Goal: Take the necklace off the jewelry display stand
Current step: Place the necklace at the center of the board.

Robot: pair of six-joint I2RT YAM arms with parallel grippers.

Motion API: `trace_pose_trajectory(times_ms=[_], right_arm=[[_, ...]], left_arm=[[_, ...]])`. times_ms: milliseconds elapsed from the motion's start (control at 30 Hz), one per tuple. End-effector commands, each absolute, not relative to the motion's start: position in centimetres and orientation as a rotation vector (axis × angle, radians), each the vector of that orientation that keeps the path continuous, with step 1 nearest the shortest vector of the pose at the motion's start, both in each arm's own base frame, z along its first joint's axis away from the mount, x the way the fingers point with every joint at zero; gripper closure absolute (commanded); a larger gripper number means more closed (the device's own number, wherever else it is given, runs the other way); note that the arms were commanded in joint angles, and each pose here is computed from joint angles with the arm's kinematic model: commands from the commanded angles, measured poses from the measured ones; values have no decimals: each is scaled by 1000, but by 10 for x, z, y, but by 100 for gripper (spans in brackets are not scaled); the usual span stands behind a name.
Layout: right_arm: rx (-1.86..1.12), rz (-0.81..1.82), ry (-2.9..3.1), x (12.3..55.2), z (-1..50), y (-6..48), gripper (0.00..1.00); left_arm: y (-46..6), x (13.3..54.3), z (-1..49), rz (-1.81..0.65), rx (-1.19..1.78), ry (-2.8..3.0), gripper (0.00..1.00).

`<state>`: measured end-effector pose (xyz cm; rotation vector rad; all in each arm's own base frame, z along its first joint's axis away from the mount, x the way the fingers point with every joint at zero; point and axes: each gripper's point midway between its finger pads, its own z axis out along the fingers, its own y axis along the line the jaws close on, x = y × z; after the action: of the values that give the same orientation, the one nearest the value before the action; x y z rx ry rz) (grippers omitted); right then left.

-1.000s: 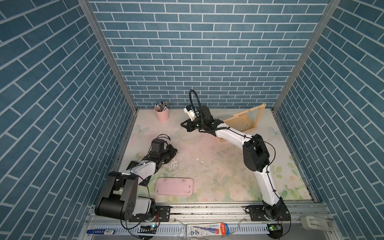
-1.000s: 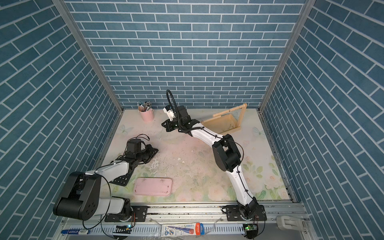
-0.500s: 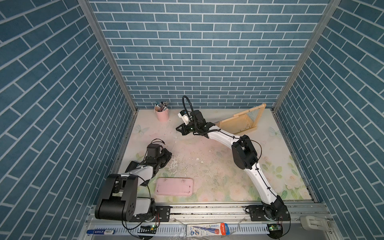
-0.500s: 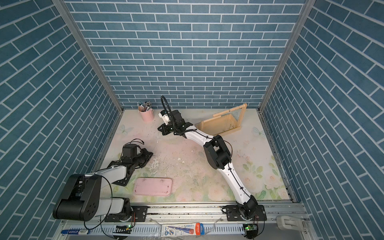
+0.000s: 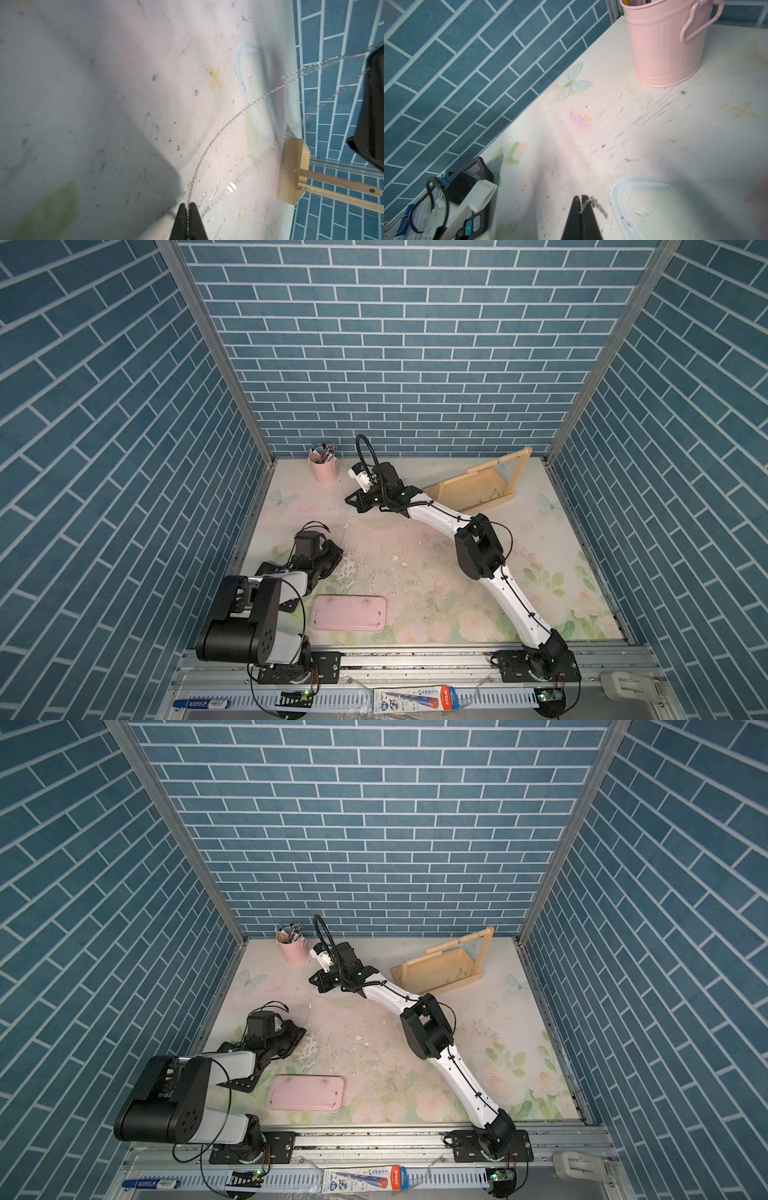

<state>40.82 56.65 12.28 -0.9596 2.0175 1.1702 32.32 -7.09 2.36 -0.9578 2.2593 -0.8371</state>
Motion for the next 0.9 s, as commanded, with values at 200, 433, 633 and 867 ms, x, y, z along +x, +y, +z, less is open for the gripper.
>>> trace_pose_trajectory(times_ms=[200, 433, 633, 867], right_arm=[[-1015, 1144, 2016, 408, 106, 570, 100], [-1016, 1141, 2025, 407, 102, 570, 100], [-1019, 1141, 2030, 405, 102, 569, 100], [-1029, 1144, 2037, 400, 99, 571, 100]], left_arm=[[-65, 325, 24, -798, -961, 2269, 91], [-64, 317, 19, -773, -968, 2295, 89], [-63, 312, 17, -750, -961, 2327, 89], [-61, 308, 10, -739, -973, 2345, 88]])
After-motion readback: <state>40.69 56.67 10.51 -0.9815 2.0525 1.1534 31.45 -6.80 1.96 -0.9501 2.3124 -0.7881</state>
